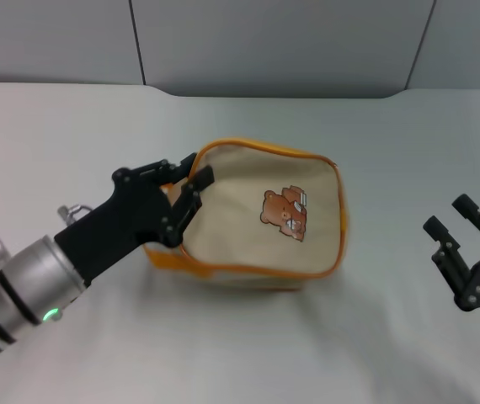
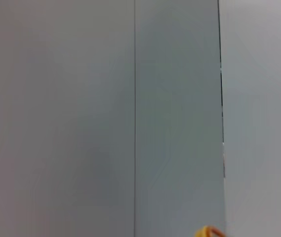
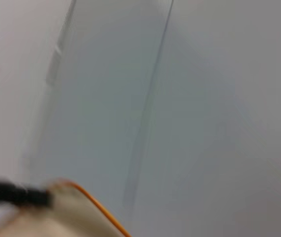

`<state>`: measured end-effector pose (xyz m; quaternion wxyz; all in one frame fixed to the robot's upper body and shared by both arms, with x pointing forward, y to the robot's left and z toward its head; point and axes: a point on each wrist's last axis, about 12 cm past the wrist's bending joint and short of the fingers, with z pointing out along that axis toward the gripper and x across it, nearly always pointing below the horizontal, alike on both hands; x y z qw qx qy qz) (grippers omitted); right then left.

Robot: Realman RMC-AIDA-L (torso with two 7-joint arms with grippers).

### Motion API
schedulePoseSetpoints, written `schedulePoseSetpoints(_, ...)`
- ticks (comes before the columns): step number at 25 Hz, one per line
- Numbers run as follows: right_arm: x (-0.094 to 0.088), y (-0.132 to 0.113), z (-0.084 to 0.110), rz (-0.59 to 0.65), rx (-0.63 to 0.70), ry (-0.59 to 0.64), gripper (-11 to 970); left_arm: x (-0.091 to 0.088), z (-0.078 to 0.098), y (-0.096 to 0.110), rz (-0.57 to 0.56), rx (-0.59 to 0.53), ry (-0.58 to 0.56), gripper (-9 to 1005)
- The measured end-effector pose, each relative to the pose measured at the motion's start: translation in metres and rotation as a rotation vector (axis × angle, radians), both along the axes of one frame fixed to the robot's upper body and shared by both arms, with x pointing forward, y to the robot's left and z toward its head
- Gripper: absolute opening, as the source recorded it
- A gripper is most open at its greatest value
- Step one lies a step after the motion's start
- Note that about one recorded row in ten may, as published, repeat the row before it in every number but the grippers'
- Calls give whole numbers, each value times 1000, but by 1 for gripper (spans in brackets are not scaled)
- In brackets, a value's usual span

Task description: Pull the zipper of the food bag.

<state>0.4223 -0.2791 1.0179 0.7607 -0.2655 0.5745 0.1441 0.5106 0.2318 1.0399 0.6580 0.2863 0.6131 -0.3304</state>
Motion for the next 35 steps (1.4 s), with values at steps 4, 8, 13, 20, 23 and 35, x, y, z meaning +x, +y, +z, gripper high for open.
schedulePoseSetpoints(4, 16, -18, 17, 244, 108, 154, 331, -5, 1, 7, -47, -26, 57, 230)
schedulePoseSetpoints(8, 30, -27, 32, 461, 86, 302, 418, -11, 10, 4, -212, 0, 88, 374)
schedulePoseSetpoints(13, 42, -25, 45, 653, 20, 422, 570, -20, 18, 0, -372, 74, 80, 587)
schedulePoseSetpoints(20, 50, -22, 49, 712, -35, 471, 687, -29, 16, 6, -404, 114, 65, 706)
schedulePoseSetpoints(23, 50, -21, 49, 713, -35, 470, 687, -32, 15, 8, -411, 121, 68, 757)
schedulePoseSetpoints(35, 49, -18, 48, 704, -23, 457, 687, -37, 12, 9, -401, 136, 31, 774)
